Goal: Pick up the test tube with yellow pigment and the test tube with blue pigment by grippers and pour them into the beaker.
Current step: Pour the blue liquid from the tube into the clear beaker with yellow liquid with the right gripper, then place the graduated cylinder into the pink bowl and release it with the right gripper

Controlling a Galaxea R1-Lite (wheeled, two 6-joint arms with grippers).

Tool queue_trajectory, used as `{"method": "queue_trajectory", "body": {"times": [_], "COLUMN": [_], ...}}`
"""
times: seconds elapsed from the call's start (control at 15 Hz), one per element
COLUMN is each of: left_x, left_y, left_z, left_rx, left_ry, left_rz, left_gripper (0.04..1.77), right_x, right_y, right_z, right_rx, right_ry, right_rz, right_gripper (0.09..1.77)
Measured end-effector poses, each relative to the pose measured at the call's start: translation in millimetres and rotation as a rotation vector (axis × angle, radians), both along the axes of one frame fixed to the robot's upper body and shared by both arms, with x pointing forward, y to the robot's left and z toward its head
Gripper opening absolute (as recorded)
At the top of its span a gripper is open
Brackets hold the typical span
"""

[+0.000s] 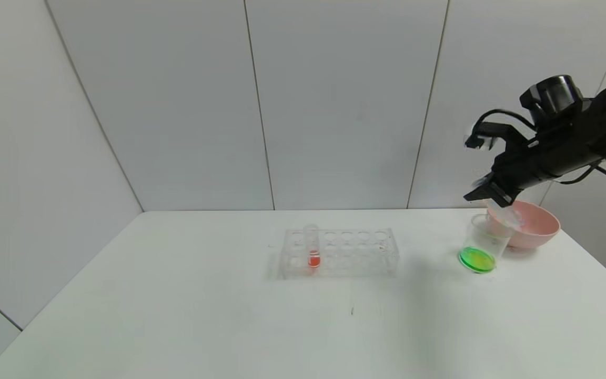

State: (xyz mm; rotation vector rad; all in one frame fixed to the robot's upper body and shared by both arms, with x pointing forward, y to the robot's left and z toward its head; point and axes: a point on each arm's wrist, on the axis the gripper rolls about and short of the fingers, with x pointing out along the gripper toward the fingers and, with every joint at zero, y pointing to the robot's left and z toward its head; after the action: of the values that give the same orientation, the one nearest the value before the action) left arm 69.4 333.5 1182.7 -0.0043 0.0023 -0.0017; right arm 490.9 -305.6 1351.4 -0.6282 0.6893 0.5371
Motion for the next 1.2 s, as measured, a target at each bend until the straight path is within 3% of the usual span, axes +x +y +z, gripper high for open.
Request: {"method": "queue_trajectory", "body": {"times": [0.2, 0.4, 0.87, 1.0, 1.2], "left_x": [0, 0, 0, 0, 0], "left_y": [0, 0, 0, 0, 0], "left_z": [0, 0, 0, 0, 0], "left_rx": [0.000, 0.000, 0.000, 0.000, 0.000], "left_ry": [0.000, 0.000, 0.000, 0.000, 0.000], "left_rz": [0.000, 0.000, 0.000, 0.000, 0.000], "left_gripper": [1.76, 1.76, 1.76, 1.76, 1.76], "right_x": [-9, -19, -56, -75, -115], "right_y": [22, 42, 36, 28, 18], "right_z": [18, 26, 6, -10, -25], "right_rx": [0.336, 0.523, 0.703, 0.718, 0.713], "right_ry": [0.012, -0.090, -0.524, -0.568, -0.556], "right_rz": [-0.152, -0.203, -0.247, -0.258, -0.284], "right_gripper": [0.55, 0.55, 0.55, 0.55, 0.55]}}
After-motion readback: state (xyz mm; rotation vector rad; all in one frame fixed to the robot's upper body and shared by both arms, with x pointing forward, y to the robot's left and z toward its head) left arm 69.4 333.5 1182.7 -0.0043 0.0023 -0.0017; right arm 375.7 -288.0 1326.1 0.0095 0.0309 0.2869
